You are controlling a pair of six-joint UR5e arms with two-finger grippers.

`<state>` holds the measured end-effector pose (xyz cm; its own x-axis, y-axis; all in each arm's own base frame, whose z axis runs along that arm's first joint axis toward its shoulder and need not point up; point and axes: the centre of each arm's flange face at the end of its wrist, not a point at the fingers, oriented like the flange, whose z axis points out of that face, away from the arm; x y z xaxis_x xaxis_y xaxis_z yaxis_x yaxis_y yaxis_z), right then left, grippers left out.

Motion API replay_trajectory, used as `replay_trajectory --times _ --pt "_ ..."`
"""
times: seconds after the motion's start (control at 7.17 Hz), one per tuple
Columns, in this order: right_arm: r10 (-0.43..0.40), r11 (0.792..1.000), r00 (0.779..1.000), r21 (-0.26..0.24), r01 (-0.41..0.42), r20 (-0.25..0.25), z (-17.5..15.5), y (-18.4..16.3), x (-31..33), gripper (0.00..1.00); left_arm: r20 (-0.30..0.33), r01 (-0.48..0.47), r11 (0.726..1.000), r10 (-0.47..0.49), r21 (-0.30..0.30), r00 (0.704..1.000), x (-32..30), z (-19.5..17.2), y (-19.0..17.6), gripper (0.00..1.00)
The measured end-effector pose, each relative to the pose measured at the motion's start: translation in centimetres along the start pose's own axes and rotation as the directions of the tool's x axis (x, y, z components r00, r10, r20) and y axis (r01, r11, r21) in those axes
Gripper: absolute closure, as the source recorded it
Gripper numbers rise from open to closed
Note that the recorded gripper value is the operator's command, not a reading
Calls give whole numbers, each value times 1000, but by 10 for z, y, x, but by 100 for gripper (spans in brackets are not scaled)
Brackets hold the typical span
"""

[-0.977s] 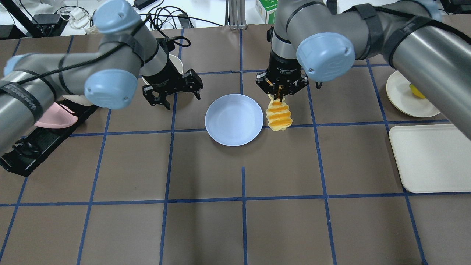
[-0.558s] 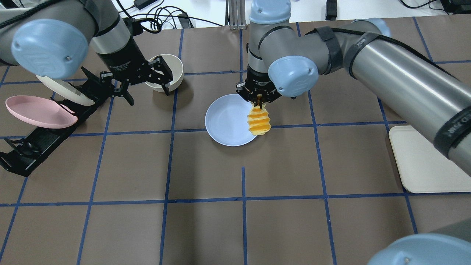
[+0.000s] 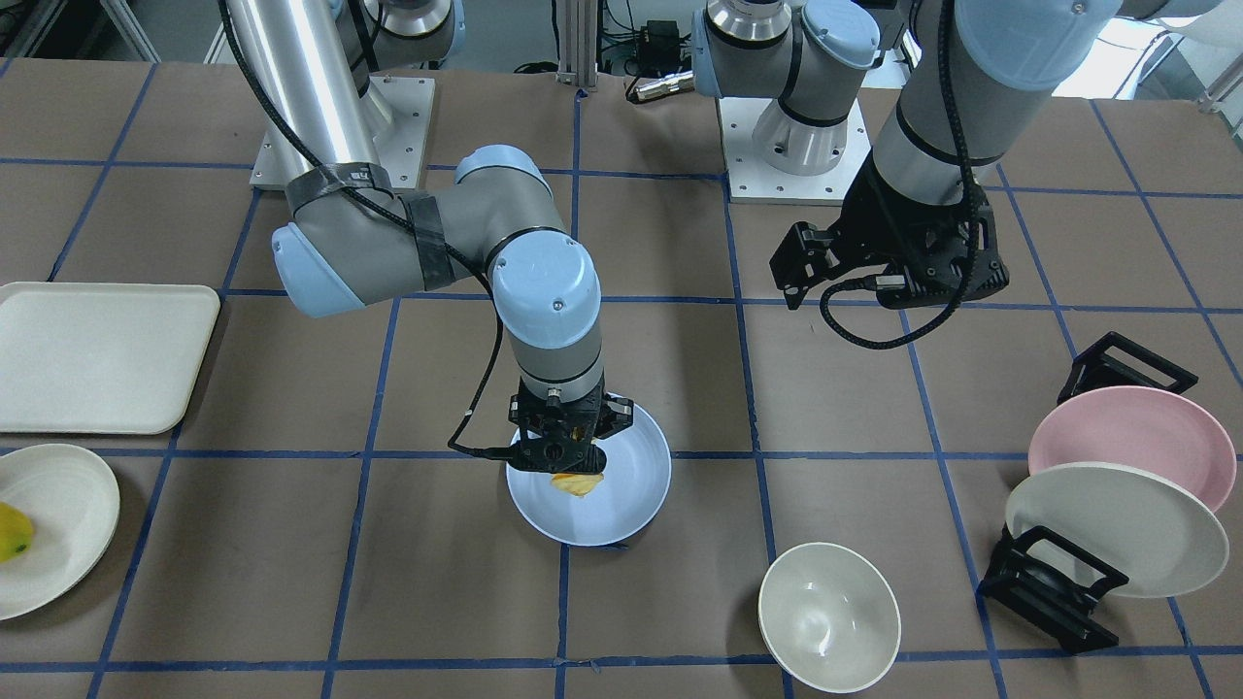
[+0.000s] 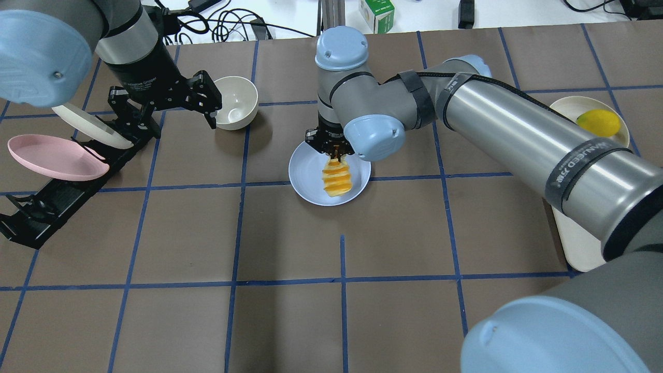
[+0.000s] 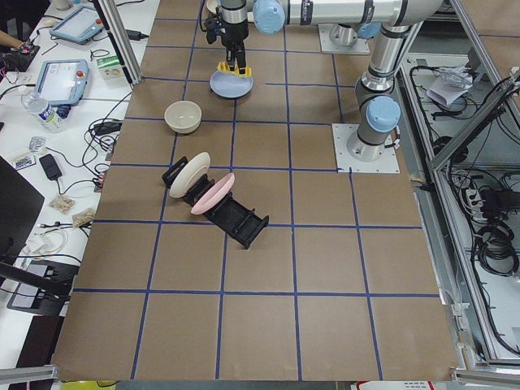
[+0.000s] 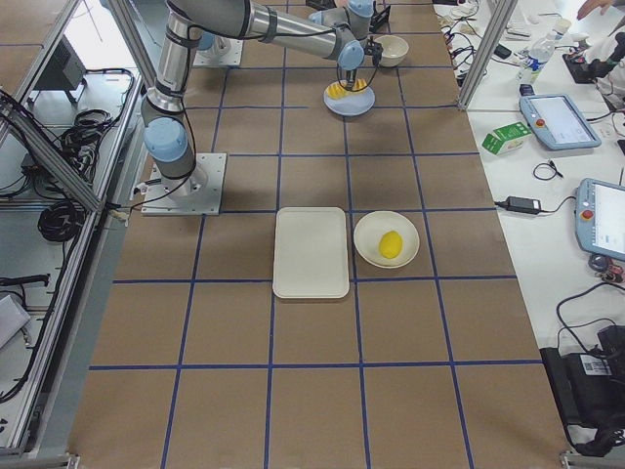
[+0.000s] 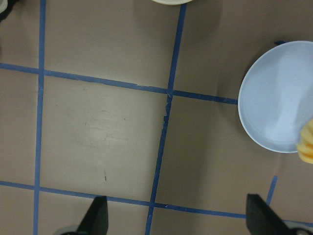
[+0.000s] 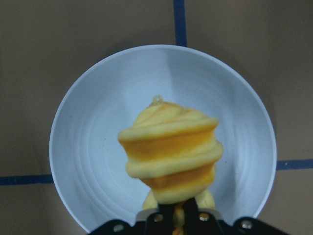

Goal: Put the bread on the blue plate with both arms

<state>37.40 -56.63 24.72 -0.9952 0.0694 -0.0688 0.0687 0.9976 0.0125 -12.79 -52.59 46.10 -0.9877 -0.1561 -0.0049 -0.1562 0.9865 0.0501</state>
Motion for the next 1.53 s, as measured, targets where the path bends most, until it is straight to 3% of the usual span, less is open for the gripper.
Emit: replay_trajectory --times 0.14,0.98,1.26,1.53 --pt "3 1000 1000 -12 -3 -6 11 4 -4 0 -1 -2 1000 2 9 1000 0 -4 -2 0" --pt "23 1000 1000 -2 -23 1 4 0 0 0 -1 -10 999 10 35 1000 1 -20 -2 0" --pt "13 1000 1000 14 -13 3 -25 -15 33 0 0 -9 999 9 37 1000 1 -21 -2 0" --pt "1 1000 1000 -3 -1 -4 -77 -37 112 0 -1 -8 999 8 39 1000 0 -21 -1 0"
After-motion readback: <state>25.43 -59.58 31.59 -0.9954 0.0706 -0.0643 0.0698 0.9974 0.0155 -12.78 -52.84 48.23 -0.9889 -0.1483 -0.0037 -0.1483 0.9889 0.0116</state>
